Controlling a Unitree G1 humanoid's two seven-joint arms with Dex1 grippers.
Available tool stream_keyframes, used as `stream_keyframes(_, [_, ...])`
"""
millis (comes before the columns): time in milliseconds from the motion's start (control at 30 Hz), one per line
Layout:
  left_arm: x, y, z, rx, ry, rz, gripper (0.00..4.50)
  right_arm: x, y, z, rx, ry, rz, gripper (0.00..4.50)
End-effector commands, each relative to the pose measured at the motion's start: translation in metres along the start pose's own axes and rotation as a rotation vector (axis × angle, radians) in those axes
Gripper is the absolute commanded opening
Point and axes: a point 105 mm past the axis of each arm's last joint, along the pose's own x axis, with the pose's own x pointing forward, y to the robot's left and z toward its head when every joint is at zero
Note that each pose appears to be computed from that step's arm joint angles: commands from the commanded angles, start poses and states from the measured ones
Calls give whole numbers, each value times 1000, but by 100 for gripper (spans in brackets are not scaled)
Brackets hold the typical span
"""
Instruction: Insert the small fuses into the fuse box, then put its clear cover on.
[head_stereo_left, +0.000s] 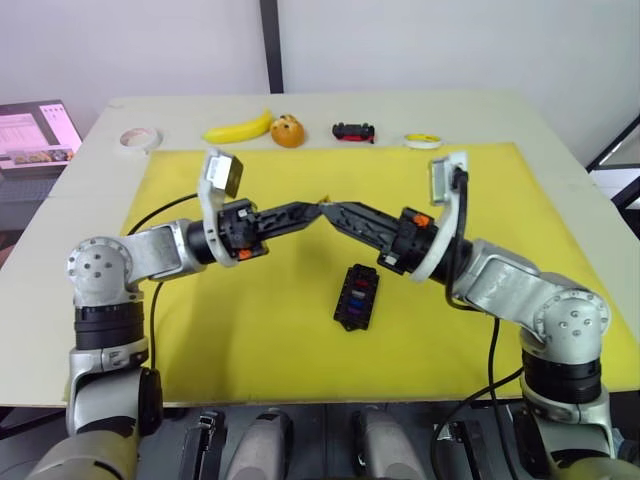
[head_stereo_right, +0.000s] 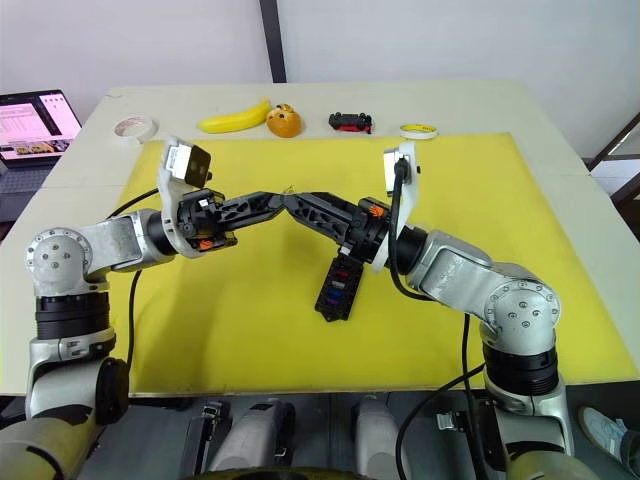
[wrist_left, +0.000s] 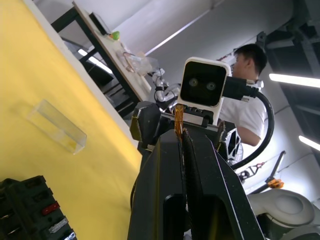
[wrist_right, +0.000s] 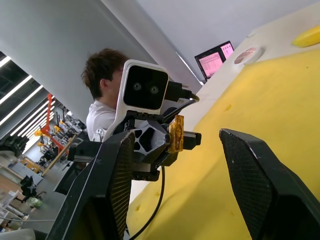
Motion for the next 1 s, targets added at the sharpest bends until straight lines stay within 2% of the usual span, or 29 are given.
stream_keyframes(33, [1,-11,3,30,-8,-33,0,-1,8,4,-8,-15,34,235])
stream_keyframes(767, [2,-11,1,24,-11,-30,0,-3,7,8,0,-26,27,235])
stream_keyframes(867, [2,-11,1,24,-10,-32,0,-2,7,8,-5,-23,23,167])
stream_keyframes(900, [2,-11,1,24,-10,-33,0,-2,7,8,-6,-22,24,127])
stream_keyframes(1000, [2,-11,1,24,-11,-34,0,-2,7,7,-6,-21,25,127])
